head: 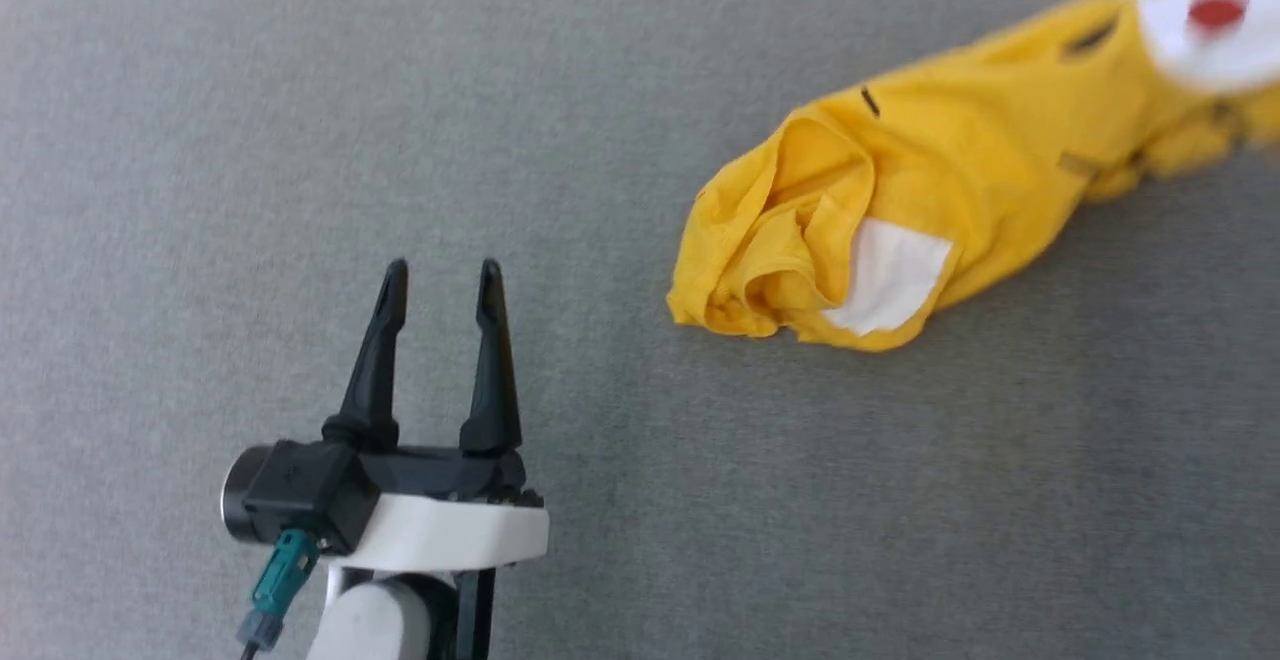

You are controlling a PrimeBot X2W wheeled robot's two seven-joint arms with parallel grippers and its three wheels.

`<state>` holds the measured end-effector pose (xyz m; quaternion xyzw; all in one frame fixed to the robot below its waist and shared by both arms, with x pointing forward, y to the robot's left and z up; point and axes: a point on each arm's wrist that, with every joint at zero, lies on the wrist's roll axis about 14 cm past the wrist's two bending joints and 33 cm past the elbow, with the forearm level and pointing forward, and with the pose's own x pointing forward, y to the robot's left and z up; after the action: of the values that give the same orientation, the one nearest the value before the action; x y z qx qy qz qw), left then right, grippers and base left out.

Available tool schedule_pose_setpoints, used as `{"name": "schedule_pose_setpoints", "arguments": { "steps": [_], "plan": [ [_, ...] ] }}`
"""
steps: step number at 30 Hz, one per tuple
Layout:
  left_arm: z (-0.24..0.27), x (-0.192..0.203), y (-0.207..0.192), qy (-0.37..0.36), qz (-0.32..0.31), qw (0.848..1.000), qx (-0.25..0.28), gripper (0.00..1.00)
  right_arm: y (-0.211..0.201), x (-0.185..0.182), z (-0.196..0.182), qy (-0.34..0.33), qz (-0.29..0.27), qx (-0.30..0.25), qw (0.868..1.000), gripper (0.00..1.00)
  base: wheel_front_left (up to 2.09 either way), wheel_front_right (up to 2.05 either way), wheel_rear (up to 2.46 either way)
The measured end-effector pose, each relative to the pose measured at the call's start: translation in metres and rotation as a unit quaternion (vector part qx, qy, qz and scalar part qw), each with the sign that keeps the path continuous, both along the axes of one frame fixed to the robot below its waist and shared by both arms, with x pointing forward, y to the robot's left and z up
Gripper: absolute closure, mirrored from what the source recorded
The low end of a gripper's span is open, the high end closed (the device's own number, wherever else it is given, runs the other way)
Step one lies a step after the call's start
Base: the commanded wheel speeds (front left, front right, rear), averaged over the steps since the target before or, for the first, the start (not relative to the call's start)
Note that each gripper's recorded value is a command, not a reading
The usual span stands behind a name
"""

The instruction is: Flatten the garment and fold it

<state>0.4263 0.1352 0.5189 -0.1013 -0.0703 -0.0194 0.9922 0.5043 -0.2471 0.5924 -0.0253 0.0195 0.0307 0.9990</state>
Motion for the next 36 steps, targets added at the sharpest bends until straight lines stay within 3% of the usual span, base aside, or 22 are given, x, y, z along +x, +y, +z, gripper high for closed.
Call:
{"name": "schedule_pose_setpoints", "arguments": {
  "steps": [3, 5, 9, 11, 12, 13, 16, 20, 25, 29, 36],
  "plan": [
    [0.005, -0.006, -0.004, -0.005, -0.007, 1.000, -0.003, 0.00, -0.027, -0.051, -0.054, 0.082, -0.056, 0.032, 0.995, 1.00, 0.00, 0.00, 0.00],
    [0.007, -0.008, -0.008, -0.008, -0.015, 1.000, -0.005, 0.00, -0.040, -0.094, -0.099, 0.155, -0.093, 0.051, 0.982, 1.00, 0.00, 0.00, 0.00],
    [0.011, -0.006, -0.015, -0.015, -0.026, 1.000, -0.008, 0.00, -0.046, -0.184, -0.183, 0.305, -0.144, 0.087, 0.937, 1.00, 0.00, 0.00, 0.00],
    [0.009, -0.005, -0.017, -0.012, -0.028, 0.999, -0.009, 0.00, -0.044, -0.209, -0.204, 0.343, -0.157, 0.102, 0.920, 0.97, 0.00, 0.00, 0.00],
    [0.007, -0.004, -0.017, -0.010, -0.030, 0.999, -0.009, 0.00, -0.045, -0.211, -0.205, 0.341, -0.161, 0.104, 0.920, 0.53, 0.00, 0.00, 0.00],
    [0.006, -0.003, -0.019, -0.010, -0.033, 0.999, -0.009, 0.00, -0.049, -0.207, -0.200, 0.325, -0.167, 0.103, 0.925, 0.00, 0.00, 0.00, 0.00],
    [0.003, 0.000, -0.024, -0.007, -0.040, 0.999, -0.008, 0.00, -0.057, -0.181, -0.175, 0.259, -0.168, 0.093, 0.947, 0.00, 0.00, 0.00, 0.00],
    [0.001, 0.001, -0.028, -0.005, -0.047, 0.999, -0.010, 0.00, -0.040, -0.130, -0.120, 0.149, -0.118, 0.091, 0.978, 0.00, 0.00, 0.00, 0.00],
    [0.000, -0.001, -0.028, -0.002, -0.047, 0.999, -0.010, 0.00, 0.010, -0.080, -0.063, 0.070, -0.014, 0.059, 0.996, 0.00, 0.00, 0.00, 0.00],
    [0.001, 0.000, -0.022, -0.003, -0.037, 0.999, -0.015, 0.00, 0.067, -0.064, -0.070, 0.111, 0.083, 0.052, 0.989, 0.00, 0.00, 0.00, 0.00],
    [-0.005, -0.004, -0.002, 0.010, -0.005, 1.000, -0.013, 0.00, 0.139, -0.066, -0.119, 0.219, 0.209, 0.028, 0.953, 0.00, 0.00, 0.00, 0.00]
  ]
}}
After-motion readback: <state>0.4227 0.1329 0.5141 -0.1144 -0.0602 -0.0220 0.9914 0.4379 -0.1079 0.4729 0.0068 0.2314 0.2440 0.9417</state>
